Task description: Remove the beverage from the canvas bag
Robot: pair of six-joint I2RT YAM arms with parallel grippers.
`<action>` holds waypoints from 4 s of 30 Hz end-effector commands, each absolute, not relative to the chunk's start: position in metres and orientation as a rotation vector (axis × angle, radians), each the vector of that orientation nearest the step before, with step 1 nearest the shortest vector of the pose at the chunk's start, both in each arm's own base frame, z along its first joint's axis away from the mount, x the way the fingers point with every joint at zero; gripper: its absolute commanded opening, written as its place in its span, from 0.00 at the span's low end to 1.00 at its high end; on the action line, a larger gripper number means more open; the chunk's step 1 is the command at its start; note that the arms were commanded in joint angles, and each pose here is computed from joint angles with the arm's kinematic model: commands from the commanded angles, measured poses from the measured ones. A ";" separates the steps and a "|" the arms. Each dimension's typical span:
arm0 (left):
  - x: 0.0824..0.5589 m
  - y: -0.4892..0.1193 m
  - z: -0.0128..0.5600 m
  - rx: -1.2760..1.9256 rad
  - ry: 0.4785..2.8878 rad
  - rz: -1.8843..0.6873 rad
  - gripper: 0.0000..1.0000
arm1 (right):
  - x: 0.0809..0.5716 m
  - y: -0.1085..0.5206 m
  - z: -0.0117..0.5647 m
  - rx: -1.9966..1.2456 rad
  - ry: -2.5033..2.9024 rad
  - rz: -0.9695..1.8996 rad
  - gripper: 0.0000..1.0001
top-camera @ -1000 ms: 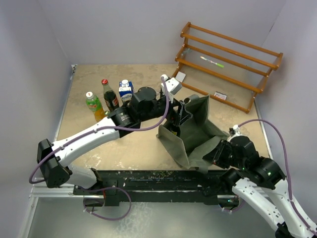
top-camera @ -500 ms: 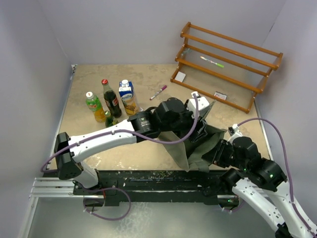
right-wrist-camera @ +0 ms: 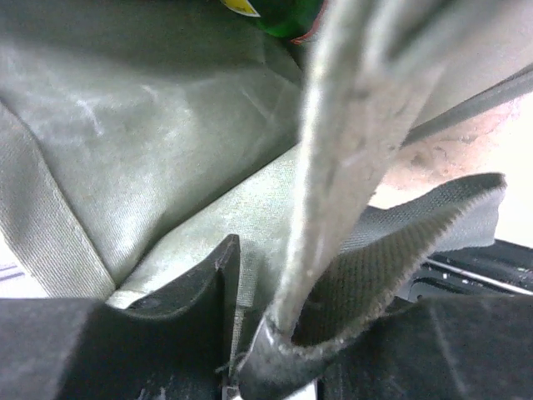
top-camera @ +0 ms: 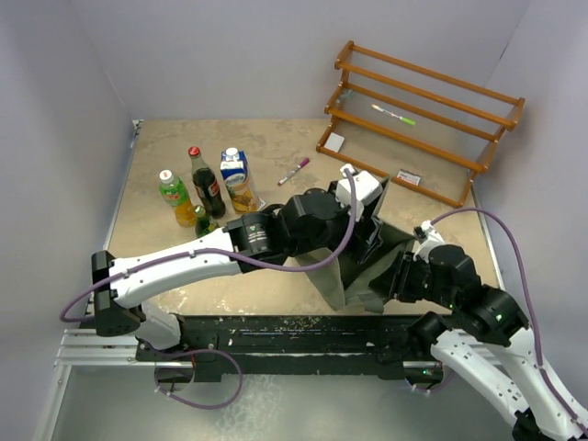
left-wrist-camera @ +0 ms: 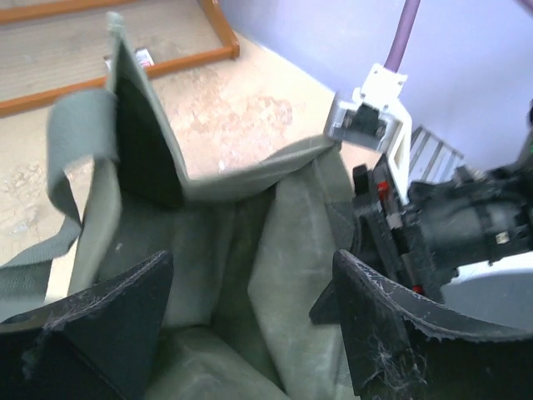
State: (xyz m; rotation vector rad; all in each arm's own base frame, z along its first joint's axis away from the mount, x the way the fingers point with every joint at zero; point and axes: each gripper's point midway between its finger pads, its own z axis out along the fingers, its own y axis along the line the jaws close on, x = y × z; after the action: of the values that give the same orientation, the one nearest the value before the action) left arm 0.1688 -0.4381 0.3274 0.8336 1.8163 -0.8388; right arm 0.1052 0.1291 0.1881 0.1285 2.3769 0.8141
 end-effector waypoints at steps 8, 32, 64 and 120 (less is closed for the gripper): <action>0.176 -0.425 0.406 0.534 1.712 -0.937 0.81 | 0.127 0.145 0.213 -0.109 2.337 0.777 0.47; 0.192 -0.437 0.267 0.649 2.127 -0.460 0.32 | 0.123 0.151 0.207 -0.285 2.334 0.779 0.48; 0.232 -0.366 0.210 0.226 2.358 -0.175 0.61 | 0.124 0.155 0.211 -0.330 2.321 0.792 0.48; 0.272 -0.398 0.287 0.132 2.232 -0.435 0.00 | 0.127 0.144 0.216 -0.267 2.282 0.746 0.47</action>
State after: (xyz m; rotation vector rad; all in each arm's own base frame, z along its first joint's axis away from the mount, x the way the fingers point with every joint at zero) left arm 0.2708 -0.3966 0.1909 0.3383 2.3451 -0.1714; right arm 0.1232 0.1465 0.2011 -0.2702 2.3370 0.7542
